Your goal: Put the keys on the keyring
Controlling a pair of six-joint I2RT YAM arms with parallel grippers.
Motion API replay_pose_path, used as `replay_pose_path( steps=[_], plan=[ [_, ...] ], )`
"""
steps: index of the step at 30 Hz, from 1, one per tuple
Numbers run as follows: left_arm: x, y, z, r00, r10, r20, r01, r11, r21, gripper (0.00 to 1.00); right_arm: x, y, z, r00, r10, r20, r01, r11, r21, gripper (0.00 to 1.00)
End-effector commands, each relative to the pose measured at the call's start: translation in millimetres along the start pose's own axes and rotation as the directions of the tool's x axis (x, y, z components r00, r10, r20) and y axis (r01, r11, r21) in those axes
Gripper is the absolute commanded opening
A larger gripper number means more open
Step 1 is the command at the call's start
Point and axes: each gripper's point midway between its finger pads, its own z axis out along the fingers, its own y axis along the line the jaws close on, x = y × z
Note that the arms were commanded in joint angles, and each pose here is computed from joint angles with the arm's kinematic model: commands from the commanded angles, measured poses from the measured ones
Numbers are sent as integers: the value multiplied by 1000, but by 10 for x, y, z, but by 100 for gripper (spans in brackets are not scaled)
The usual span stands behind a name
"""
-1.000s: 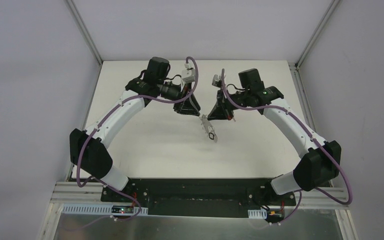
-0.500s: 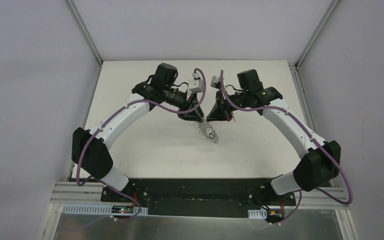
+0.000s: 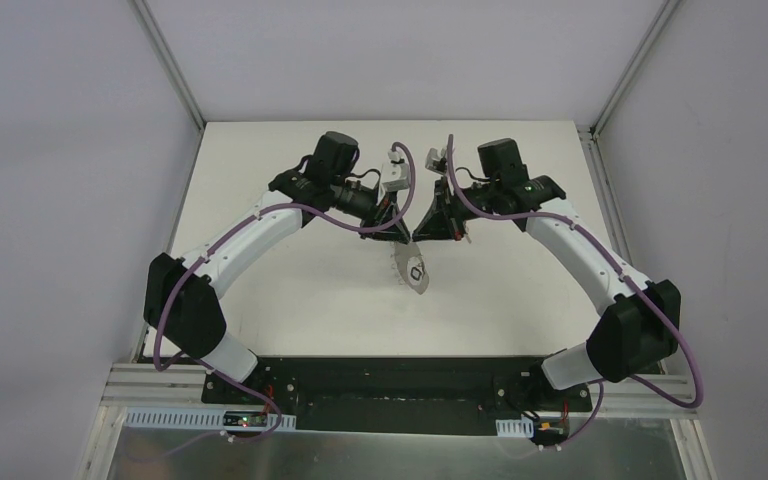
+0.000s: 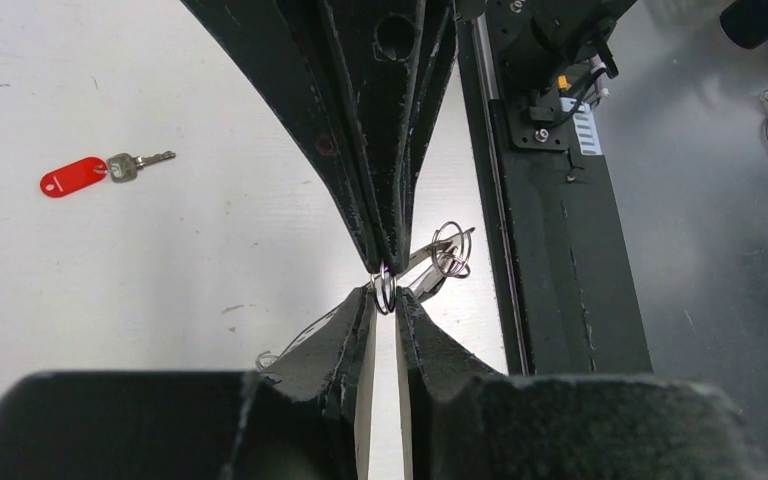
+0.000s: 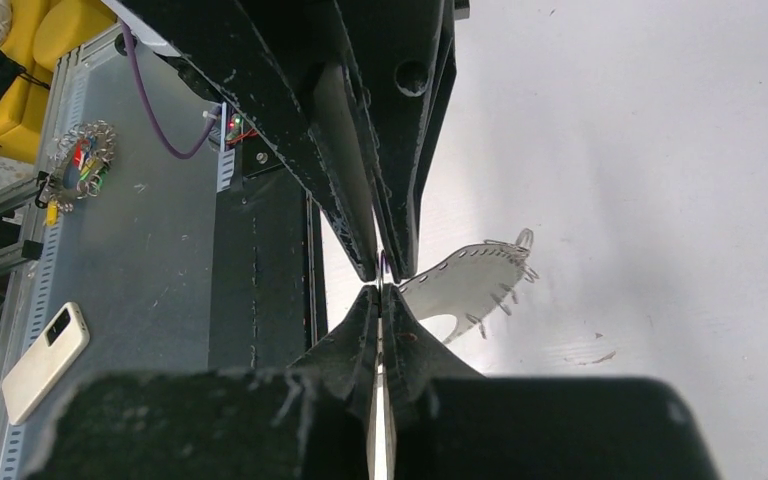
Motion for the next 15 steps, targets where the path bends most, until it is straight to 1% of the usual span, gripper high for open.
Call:
replay_pose_path(
  steps=[1, 4, 7, 12, 13, 15],
  plan=[
    [-144, -29, 32, 999, 31, 37, -31, 999, 17, 12, -142, 104, -39, 998, -47, 52, 49, 998, -34, 0],
    [-166, -14, 42, 999, 21, 41, -21, 1000, 16, 7, -140, 101, -42, 997, -47, 53, 49, 998, -31, 0],
    [-166, -21, 49, 999, 17, 41, -18, 1000, 22, 0, -139, 102, -42, 997, -47, 53, 48, 998, -30, 0],
    [-129, -32, 17, 999, 34, 20, -34, 999, 7, 0, -136, 61, -62, 998, -36, 59, 37, 999, -13, 0],
    [-108, -35, -3, 999, 44, 8, -44, 999, -1, 0, -132, 43, -73, 998, -34, 60, 35, 999, -6, 1],
    [-86, -42, -40, 997, 70, -11, -70, 997, -18, 0, -148, 22, -120, 997, -38, 70, 37, 999, 10, 9]
  ],
)
